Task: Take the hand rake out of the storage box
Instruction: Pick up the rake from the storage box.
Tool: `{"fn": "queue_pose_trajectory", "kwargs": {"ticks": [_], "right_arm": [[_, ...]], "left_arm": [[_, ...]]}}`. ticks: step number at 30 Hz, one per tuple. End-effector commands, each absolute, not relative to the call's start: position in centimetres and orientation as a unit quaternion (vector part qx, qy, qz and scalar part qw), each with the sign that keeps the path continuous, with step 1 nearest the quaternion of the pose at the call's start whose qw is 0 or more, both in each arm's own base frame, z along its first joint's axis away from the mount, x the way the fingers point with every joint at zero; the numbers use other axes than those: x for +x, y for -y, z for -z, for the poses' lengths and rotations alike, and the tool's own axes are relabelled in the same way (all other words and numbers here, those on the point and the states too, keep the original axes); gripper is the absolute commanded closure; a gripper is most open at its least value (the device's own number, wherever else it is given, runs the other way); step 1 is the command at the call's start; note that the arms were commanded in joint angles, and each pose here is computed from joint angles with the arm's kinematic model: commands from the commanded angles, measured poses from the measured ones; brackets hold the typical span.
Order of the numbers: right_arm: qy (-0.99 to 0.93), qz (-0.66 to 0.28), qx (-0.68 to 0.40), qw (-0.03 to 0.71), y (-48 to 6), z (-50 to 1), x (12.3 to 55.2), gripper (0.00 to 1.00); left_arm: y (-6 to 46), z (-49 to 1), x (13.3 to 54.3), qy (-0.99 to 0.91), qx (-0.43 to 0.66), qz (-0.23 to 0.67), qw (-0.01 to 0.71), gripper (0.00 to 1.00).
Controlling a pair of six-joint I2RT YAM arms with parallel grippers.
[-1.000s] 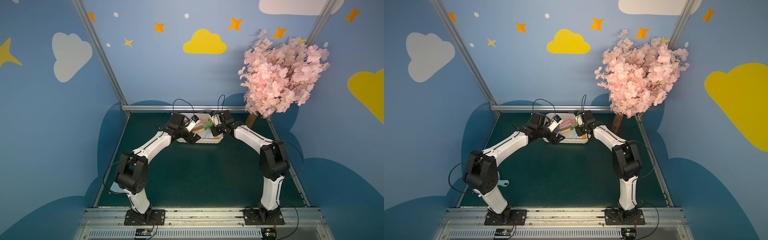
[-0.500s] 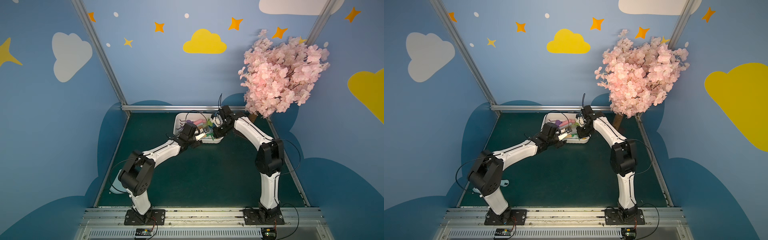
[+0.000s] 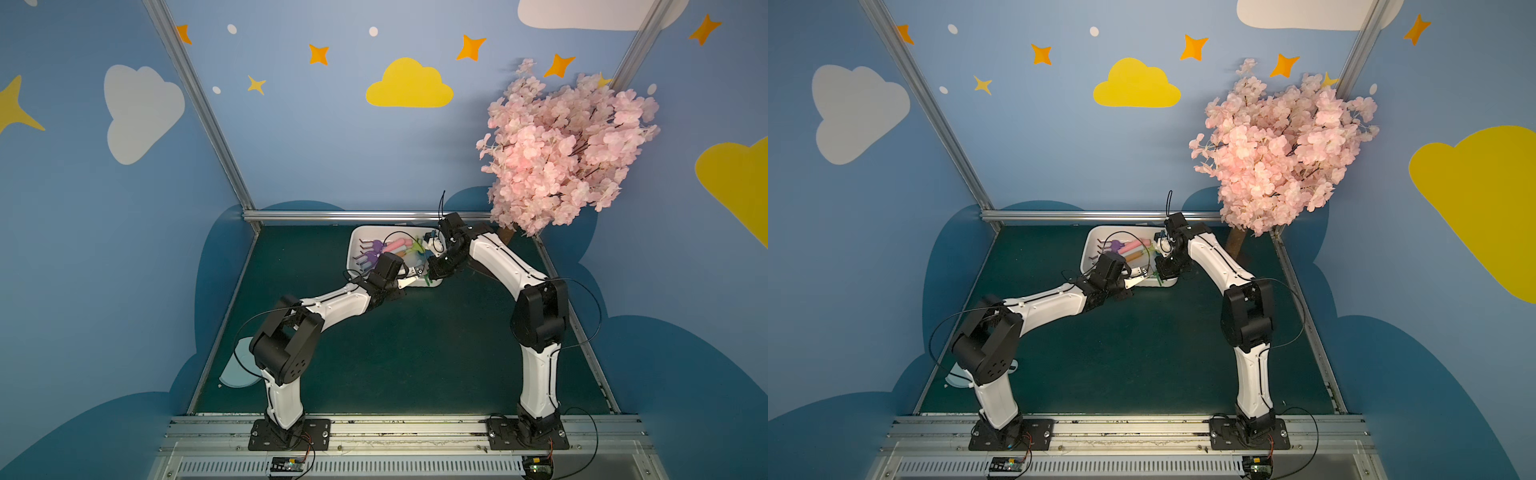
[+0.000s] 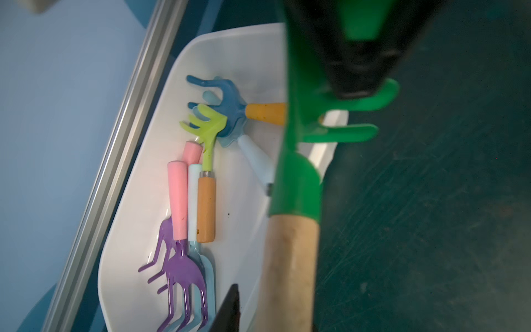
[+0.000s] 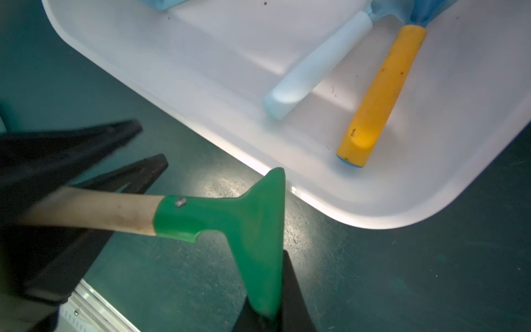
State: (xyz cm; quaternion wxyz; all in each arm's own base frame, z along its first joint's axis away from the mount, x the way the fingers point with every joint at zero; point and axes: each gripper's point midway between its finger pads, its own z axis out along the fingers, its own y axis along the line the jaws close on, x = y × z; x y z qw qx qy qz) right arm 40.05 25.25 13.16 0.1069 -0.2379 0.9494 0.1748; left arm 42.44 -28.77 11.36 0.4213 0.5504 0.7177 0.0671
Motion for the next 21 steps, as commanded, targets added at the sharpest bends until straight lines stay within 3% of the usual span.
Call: {"fn": "queue_pose_trajectory", "kwargs": {"ticks": [1, 5, 8, 12, 17, 21], "right_arm": [[-0.951, -0.194, -0.231, 0.072, -25.8, -13.1, 38.6, 1.00], [-0.950, -0.202, -0.224, 0.077, -25.8, -13.8, 38.8, 0.99], [-0.950, -0.208, -0.214, 0.089, -25.5, -14.6, 39.0, 0.91], [-0.944, -0.231, -0.198, 0.126, -24.9, -16.5, 39.0, 0.67], [-0.929, -0.267, -0.167, 0.193, -23.2, -19.4, 38.8, 0.52], [-0.922, -0.272, -0.136, 0.240, -21.1, -21.0, 38.7, 0.40]], "left_arm": [[29.2, -12.5, 43.4, -0.716, 0.534, -0.073, 0.443, 0.83], [29.3, -12.6, 43.0, -0.718, 0.533, -0.064, 0.442, 0.97], [29.3, -12.6, 42.5, -0.729, 0.525, -0.049, 0.437, 0.97], [28.5, -12.0, 41.7, -0.772, 0.487, -0.027, 0.409, 0.97], [26.5, -11.9, 38.6, -0.846, 0.380, 0.031, 0.372, 0.97], [26.0, -12.4, 34.3, -0.887, 0.279, 0.148, 0.336, 0.97]]}}
